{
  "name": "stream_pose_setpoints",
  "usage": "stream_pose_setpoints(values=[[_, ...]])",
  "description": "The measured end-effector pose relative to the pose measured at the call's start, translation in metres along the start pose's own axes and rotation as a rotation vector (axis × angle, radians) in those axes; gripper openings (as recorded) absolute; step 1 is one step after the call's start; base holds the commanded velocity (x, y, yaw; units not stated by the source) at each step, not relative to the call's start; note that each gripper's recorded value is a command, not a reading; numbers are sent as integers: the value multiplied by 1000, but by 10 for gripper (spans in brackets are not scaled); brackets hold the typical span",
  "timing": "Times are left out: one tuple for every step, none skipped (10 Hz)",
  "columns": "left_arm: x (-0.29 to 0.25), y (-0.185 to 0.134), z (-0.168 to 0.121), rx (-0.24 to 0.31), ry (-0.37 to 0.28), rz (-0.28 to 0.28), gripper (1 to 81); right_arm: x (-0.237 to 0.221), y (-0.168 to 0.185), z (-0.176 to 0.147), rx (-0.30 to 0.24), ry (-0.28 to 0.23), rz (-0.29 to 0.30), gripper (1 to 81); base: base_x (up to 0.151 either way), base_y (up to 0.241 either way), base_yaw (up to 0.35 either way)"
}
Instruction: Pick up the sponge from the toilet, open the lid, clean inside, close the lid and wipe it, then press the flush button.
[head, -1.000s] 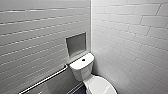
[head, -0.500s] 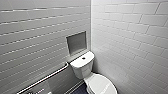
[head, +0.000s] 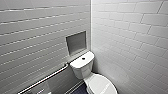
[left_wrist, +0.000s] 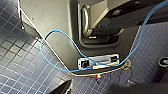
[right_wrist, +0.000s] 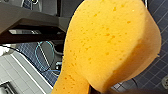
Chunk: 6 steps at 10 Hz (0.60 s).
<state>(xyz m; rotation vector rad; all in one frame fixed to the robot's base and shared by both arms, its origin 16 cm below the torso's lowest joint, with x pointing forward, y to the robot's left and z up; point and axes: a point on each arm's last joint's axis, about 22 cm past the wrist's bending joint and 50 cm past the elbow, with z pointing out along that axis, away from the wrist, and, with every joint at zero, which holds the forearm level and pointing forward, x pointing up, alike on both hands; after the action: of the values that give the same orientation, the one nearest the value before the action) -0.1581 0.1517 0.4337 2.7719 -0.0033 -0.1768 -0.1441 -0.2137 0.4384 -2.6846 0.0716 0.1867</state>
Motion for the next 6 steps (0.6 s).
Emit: stream_pose_setpoints(values=[[6,1,1,-1,24,9,811,8,1,-1,-2,25,-13,10,0,0,0],[15,1,2,1,49,19,811,19,-1,0,-1,53,-27,10,0,0,0],[24,-1,2,5,73,28,811,29,-5,1,4,78,-38,10,0,0,0],[24,-8,2,19,77,28,811,30,-8,3,1,80,-41,10,0,0,0],[16,-22,1,48,66,22,811,22,-7,7,-20,50,-41,10,0,0,0],[12,-34,-1,73,59,19,811,10,-7,13,-62,-20,-41,10,0,0,0]])
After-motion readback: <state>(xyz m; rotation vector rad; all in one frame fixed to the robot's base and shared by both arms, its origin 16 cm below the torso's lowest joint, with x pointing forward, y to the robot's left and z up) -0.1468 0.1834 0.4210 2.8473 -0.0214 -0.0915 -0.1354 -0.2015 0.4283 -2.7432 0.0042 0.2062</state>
